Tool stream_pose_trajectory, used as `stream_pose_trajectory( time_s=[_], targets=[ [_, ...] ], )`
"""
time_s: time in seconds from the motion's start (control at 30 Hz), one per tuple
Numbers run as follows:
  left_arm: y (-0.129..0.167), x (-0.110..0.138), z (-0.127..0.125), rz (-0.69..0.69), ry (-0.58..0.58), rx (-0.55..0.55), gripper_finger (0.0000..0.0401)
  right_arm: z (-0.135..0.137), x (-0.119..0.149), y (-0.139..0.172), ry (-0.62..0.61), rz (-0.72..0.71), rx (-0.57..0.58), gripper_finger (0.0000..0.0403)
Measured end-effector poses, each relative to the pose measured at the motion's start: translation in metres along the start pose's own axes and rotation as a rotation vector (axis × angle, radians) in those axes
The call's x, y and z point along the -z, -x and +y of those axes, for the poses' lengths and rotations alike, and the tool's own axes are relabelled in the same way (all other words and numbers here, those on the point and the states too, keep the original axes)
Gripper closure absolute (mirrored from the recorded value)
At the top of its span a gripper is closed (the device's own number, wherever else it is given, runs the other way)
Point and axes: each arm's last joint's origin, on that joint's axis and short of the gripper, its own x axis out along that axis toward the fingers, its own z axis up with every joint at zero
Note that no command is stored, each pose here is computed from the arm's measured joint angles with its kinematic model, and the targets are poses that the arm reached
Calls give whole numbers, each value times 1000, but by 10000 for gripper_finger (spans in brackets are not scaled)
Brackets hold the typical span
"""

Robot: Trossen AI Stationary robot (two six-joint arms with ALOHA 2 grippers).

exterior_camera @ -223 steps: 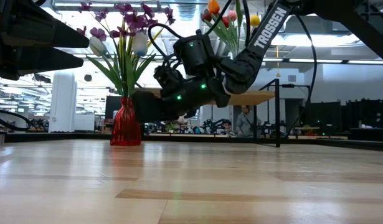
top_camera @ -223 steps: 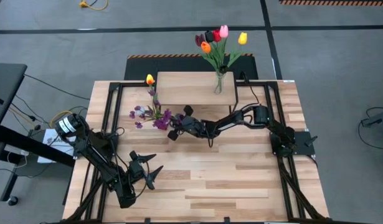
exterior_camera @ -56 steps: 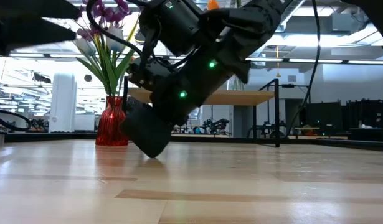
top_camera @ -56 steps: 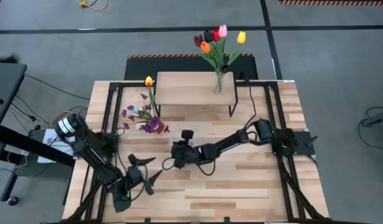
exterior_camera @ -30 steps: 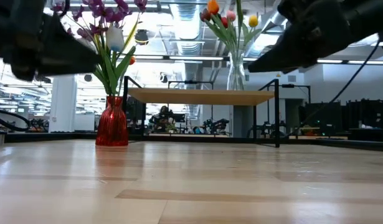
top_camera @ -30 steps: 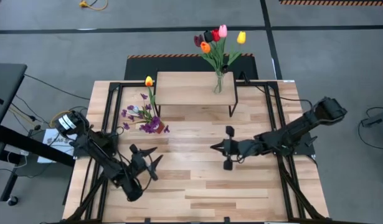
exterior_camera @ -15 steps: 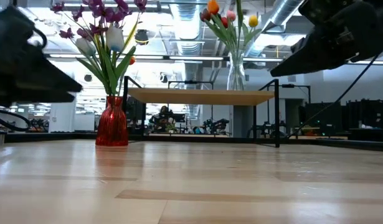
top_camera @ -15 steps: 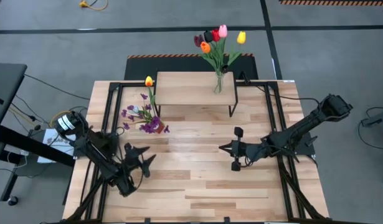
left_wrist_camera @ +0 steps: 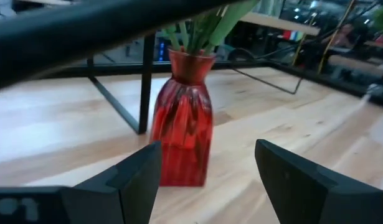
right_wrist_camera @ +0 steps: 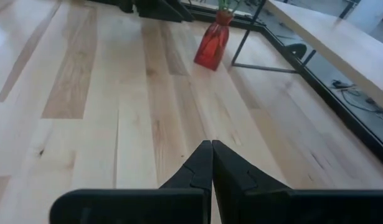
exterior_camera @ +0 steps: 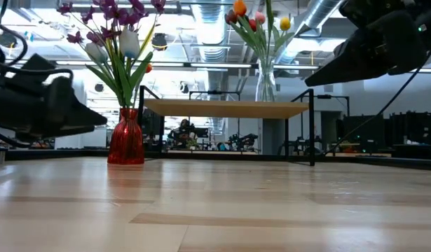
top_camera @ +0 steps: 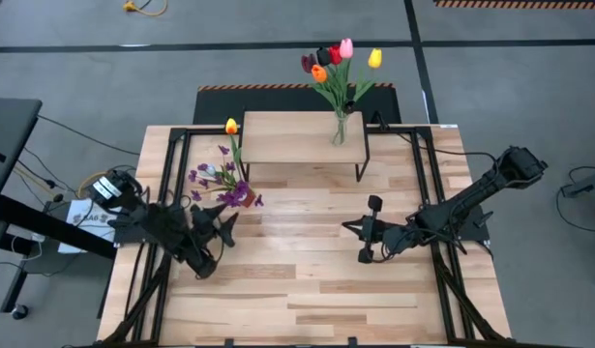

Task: Pick and place flowers into a vace then onto a shelf
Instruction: Put the red vase filled with flowers on the shelf

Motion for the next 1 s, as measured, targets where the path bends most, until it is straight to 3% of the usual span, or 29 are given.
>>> stream_pose_trajectory(
  time_s=[0.2, 0.43, 0.7, 1.0],
  targets=[
    [-13, 0, -1, 86, -32, -61, 154, 0, 0, 0, -2, -1, 4, 403],
    [-20, 3, -2, 223, 39, -80, 154, -1, 0, 0, -1, -3, 20, 403],
    [-14, -3, -32, 205, -130, 29, 154, -1, -1, 0, -4, -6, 23, 403],
    [-14, -2, -49, 407, -93, 123, 154, -1, -1, 0, -4, -6, 23, 403]
  ],
)
